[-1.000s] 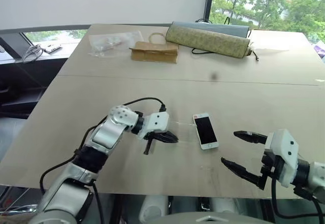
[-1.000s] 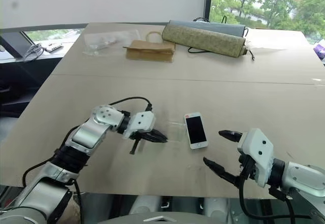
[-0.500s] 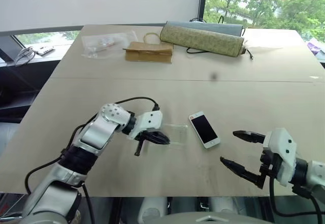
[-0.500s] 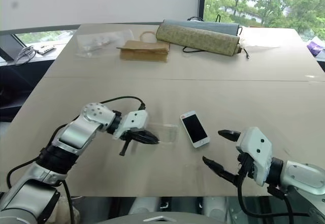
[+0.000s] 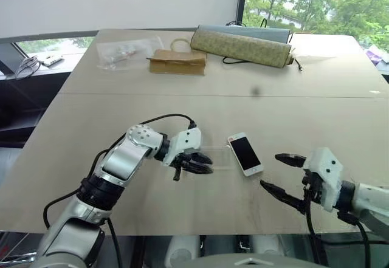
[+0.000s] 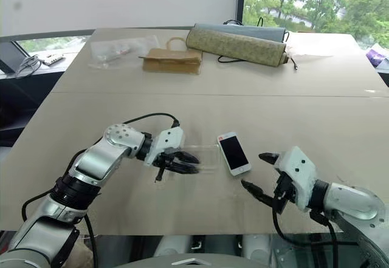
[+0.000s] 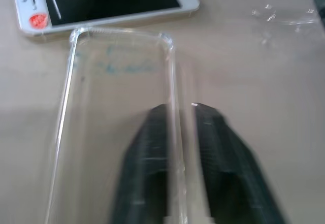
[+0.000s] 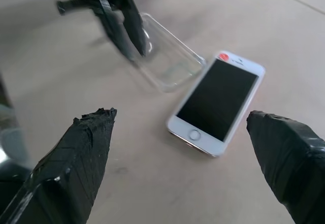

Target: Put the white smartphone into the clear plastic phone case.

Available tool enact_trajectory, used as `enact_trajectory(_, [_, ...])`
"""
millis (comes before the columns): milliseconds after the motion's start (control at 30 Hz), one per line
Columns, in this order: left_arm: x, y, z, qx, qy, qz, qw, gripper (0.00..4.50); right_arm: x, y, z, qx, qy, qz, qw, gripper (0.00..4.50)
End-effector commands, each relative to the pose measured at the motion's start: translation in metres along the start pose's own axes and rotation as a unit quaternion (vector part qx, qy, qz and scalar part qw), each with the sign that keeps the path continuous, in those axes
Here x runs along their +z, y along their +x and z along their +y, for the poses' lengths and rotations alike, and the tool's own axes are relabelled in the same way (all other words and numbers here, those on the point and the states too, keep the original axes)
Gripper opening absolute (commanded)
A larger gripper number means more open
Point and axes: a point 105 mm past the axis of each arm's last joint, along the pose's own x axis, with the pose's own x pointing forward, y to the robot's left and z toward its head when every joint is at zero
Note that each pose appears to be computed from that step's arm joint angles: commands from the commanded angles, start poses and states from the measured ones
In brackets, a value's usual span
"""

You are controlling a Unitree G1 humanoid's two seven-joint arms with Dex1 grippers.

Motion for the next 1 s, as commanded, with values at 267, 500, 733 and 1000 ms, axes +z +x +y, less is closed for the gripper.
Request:
enact_trajectory(267, [0.021, -0.048, -0.022, 0.054, 0.013, -0.103, 0.993, 2.59, -0.022, 0.045, -0.011, -0.048, 0.036, 0.038, 0.997, 4.5])
enact_trajectory(500, [0.021, -0.087, -0.051, 0.079, -0.013, -0.179, 0.981, 2.59, -0.031, 0.059, -0.008, -0.074, 0.077, 0.047, 0.993, 4.5])
enact_trajectory(733, [-0.001, -0.102, -0.06, 0.144, -0.038, -0.177, 0.973, 2.59, -0.034, 0.068, -0.006, -0.07, 0.074, 0.06, 0.993, 4.5])
enact_trajectory(1000, [-0.006, -0.103, -0.064, 0.18, -0.038, -0.168, 0.968, 2.59, -0.052, 0.086, -0.011, -0.089, 0.048, 0.115, 0.988, 4.5])
